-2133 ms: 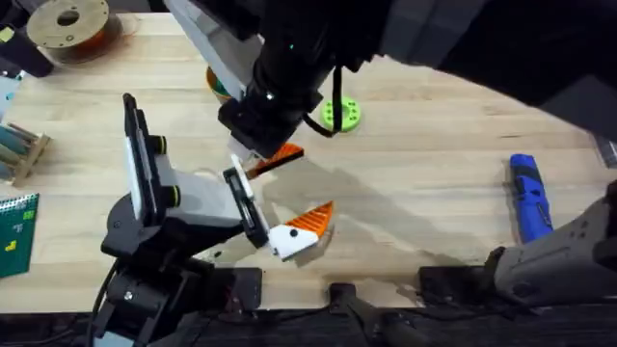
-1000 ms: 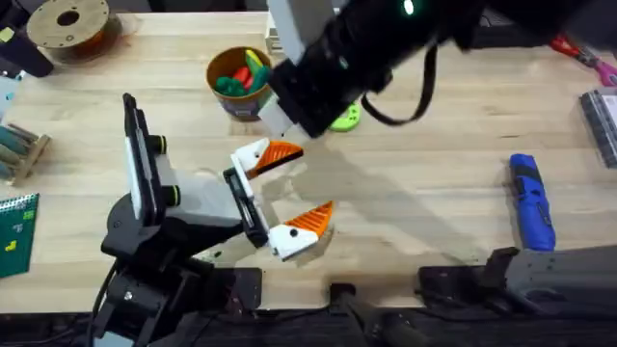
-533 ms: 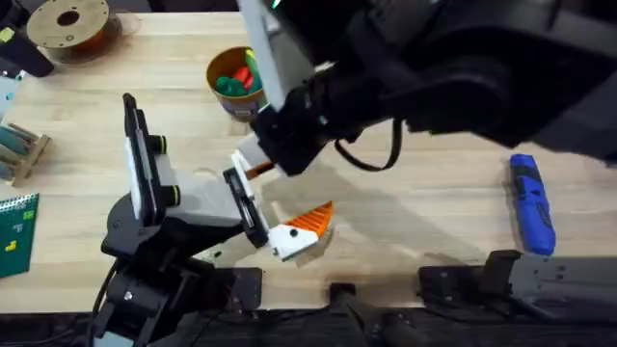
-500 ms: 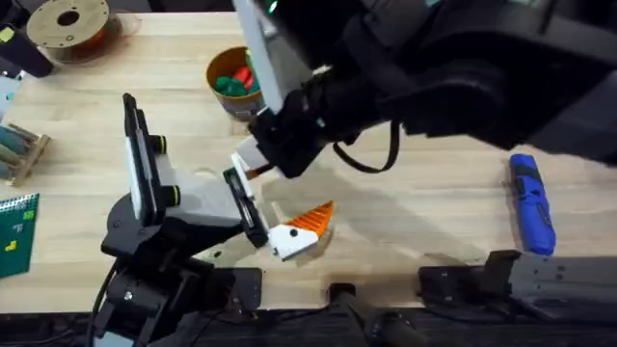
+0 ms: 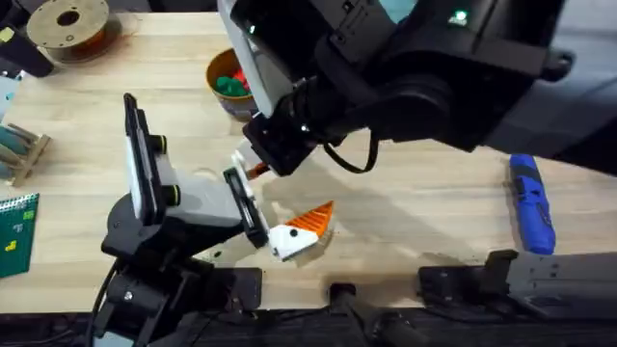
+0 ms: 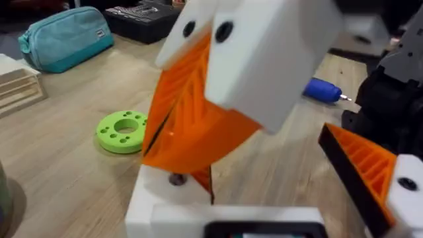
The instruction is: Pick up the gripper from the table and insert it into the empty holder that is missing its gripper. Then pick up a screw, insert it into the mounting hole, and use the screwdriver to tighten it. Finally, clean up the table by picking up the vegetable and placing it into the bucket.
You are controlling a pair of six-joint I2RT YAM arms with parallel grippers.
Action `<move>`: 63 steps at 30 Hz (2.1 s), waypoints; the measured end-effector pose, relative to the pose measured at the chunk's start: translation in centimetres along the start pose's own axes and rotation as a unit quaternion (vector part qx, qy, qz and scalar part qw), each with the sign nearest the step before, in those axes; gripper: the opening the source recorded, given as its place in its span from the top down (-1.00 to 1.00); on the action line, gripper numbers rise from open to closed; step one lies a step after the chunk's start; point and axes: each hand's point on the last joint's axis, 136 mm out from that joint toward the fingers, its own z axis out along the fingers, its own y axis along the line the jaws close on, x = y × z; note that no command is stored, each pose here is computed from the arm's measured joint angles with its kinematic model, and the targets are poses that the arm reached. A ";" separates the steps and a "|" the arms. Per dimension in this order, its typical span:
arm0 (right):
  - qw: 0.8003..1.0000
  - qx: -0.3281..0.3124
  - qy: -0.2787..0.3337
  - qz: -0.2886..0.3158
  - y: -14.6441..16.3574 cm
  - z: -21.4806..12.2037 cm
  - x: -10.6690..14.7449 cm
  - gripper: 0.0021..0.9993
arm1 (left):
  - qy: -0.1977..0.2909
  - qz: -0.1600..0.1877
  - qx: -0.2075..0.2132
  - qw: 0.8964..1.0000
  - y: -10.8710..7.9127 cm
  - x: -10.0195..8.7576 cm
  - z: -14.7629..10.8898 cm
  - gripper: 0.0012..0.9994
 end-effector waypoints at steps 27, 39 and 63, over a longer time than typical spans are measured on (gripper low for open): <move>1.000 -0.002 0.003 0.014 -0.1 0.7 0.6 0.99 | 0.001 -0.013 0.000 1.000 0.0 0.0 0.0 -0.97; 0.999 -0.004 -0.005 0.032 -0.1 0.8 0.3 0.99 | 0.000 -0.014 -0.002 1.000 0.1 0.0 0.0 -0.97; 0.999 -0.004 0.009 0.043 -0.2 1.1 0.9 0.99 | 0.001 -0.026 0.001 1.000 0.0 0.1 0.0 -0.98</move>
